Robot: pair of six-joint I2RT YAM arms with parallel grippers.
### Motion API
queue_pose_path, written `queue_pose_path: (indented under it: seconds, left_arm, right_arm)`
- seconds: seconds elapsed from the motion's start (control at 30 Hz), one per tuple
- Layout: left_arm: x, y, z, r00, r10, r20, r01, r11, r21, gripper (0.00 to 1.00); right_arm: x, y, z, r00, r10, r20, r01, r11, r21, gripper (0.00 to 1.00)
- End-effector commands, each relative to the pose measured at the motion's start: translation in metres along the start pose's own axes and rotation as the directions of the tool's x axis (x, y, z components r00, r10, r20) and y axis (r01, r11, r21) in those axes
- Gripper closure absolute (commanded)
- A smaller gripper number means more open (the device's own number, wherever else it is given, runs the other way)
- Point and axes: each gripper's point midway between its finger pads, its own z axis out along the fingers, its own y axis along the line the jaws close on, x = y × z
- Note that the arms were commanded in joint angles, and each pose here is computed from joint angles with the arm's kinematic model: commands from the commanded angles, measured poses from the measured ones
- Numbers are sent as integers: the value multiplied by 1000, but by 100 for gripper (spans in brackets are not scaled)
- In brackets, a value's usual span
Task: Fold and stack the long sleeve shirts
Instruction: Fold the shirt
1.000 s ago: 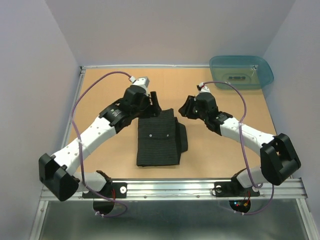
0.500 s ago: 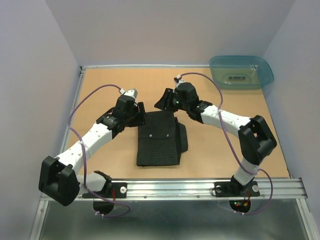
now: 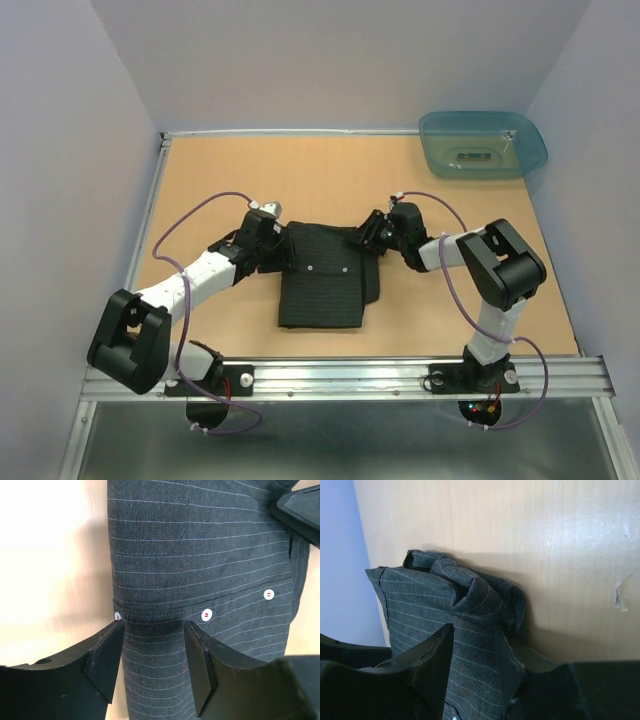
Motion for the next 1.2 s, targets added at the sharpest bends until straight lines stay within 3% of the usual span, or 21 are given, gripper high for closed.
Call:
queue_pose_path:
  seconds: [0.0,0.2,0.37,0.6,0.97,1.07,1.17]
  left_arm:
    - [-19,-14,-9,997,-13,76,8,998,62,38]
    - [-64,-36,-34,977,5,213,-28,994,107,38]
    - [-95,-46,-25,967,24,252,-50,994,98,42]
    - [-110,-59,11,972,-7,236,-30,988,154,51]
    - [-68,-11,73,991,-96,96,88,992,90,56]
    - [-67,-15,73,990,-115,76,106,987,118,56]
    - [-79,-31,55,987,-127,102,108,978,181,54]
  right_arm:
    - [-4,14,-7,997,-81,16,82,994,-73,55]
    - [-37,89,-32,982,-174,68,185,962,-202,53]
    - [-55,134,-34,979,-187,86,204,932,-301,53]
    - [-50,110,6,991,-125,44,133,946,-296,53]
    - [-49,12,28,997,-61,46,67,988,-139,55]
    - [-63,-3,20,996,-55,73,63,991,-118,55]
    - [-73,15,7,990,-100,95,114,982,-153,55]
